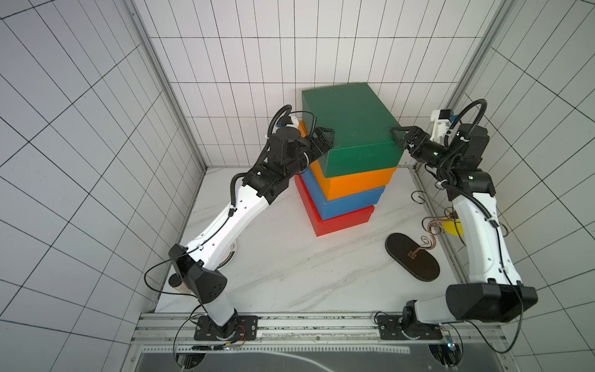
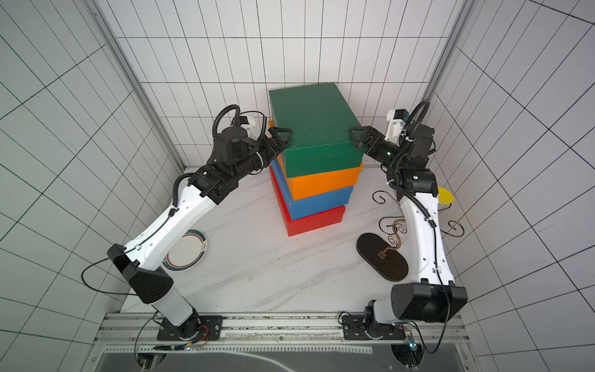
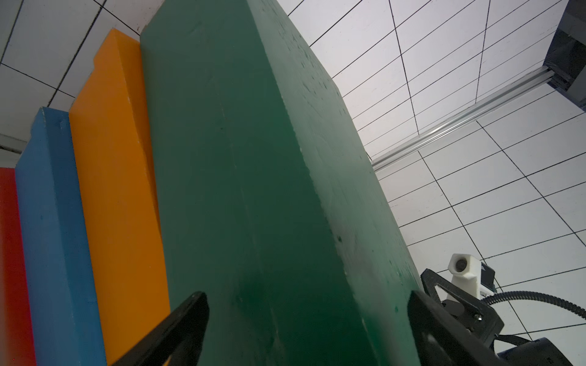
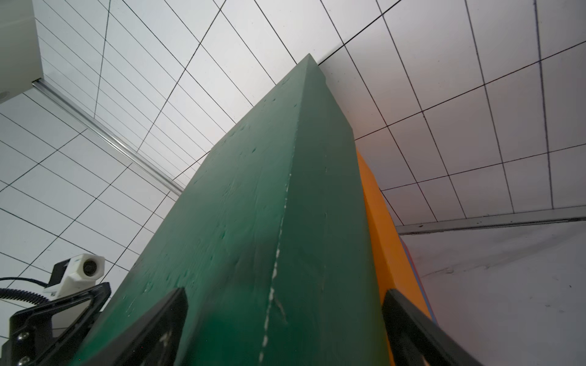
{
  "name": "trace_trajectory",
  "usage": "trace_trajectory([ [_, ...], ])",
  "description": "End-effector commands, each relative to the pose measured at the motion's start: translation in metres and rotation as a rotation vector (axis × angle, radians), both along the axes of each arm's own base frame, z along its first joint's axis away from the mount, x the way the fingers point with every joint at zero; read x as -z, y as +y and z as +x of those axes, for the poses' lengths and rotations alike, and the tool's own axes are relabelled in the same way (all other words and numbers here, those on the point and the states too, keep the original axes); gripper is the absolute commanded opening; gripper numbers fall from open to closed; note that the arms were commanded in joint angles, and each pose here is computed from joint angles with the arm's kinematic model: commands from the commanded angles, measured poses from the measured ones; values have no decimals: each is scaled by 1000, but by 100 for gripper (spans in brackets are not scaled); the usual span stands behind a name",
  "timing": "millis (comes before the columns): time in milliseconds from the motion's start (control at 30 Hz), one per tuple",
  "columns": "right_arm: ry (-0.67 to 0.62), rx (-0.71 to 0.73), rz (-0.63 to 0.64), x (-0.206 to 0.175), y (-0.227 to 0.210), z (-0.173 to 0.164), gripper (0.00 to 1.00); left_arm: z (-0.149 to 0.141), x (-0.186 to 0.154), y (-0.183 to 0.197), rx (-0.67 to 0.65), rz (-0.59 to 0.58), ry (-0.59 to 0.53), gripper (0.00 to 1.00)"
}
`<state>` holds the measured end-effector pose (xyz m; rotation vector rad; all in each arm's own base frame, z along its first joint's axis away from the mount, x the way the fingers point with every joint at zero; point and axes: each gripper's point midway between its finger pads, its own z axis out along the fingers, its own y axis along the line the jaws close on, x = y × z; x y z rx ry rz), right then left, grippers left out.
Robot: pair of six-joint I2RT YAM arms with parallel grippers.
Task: Stack the shoeboxes
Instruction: Place the shoebox at the shoebox.
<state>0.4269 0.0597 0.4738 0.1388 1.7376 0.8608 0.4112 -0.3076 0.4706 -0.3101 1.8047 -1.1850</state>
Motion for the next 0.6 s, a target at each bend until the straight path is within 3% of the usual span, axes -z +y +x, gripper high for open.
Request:
trace_trajectory([
  [0,36,99,-68,16,-18,-3,97,-5,-25,17,-8,-42,-40,98],
  [300,14,135,-100,21,-24,-23,96,-8,-39,75,-96,-52,-73,98],
  [567,-92,125,-145,-11,-13,-63,81,-11,-32,119,-140,-46,-68,97],
])
